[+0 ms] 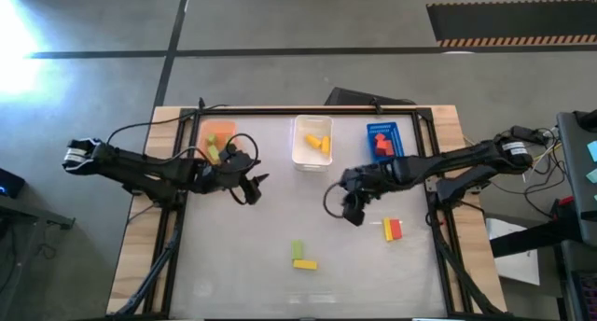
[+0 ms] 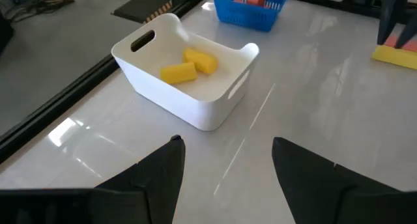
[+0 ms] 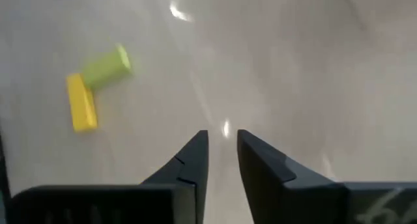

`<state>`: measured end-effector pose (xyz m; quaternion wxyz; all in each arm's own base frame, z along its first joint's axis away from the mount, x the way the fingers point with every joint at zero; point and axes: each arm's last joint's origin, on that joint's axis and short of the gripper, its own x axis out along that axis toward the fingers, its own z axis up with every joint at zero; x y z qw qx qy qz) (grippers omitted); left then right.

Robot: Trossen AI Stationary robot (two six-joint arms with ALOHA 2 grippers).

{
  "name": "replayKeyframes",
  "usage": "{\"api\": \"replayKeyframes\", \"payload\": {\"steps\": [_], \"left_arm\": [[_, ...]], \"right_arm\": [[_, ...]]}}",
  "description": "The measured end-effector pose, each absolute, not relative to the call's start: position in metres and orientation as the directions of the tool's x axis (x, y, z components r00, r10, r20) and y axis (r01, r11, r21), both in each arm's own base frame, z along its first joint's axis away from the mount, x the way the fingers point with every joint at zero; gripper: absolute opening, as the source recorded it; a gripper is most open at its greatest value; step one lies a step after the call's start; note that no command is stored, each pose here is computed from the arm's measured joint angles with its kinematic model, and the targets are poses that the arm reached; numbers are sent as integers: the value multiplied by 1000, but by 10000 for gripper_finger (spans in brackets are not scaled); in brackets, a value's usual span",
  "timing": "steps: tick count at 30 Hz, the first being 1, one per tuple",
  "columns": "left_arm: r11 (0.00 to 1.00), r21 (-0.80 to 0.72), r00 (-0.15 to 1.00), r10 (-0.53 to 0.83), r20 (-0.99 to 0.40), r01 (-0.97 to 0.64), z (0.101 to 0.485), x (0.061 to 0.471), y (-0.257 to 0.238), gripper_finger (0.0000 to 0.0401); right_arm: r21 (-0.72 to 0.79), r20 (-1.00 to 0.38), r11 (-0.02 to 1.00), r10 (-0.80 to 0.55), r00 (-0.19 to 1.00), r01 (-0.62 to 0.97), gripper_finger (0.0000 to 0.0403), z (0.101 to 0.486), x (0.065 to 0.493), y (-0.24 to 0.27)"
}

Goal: Sort & place blocks by color
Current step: Put the top yellow block into the white bin

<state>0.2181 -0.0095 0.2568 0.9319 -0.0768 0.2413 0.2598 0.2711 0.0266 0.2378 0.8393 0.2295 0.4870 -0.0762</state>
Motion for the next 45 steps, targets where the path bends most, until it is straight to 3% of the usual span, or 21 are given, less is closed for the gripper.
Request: {"api": "replayKeyframes", "payload": {"steps": [11,19,28,35,45], "left_arm": [[854,-16,748,447,-490,-521,256,218,-10,215],[854,-5,740,448,-502,-521,251,216,-9,215],[853,-5,740,448,-502,-521,250,216,-9,215],[854,-6,740,448,-502,-521,250,216,-9,215],[854,-6,740,448,-502,-521,250,216,-9,215]], "right_arm": [[80,-997,757,52,63,649,26,215,231,52],[-87,-990,685,19,-137,723,22,181,210,66],[-118,-989,598,5,-151,792,31,176,204,70],[-102,-991,554,17,-134,826,91,179,206,73],[20,-998,441,61,-8,897,164,188,222,79]]}}
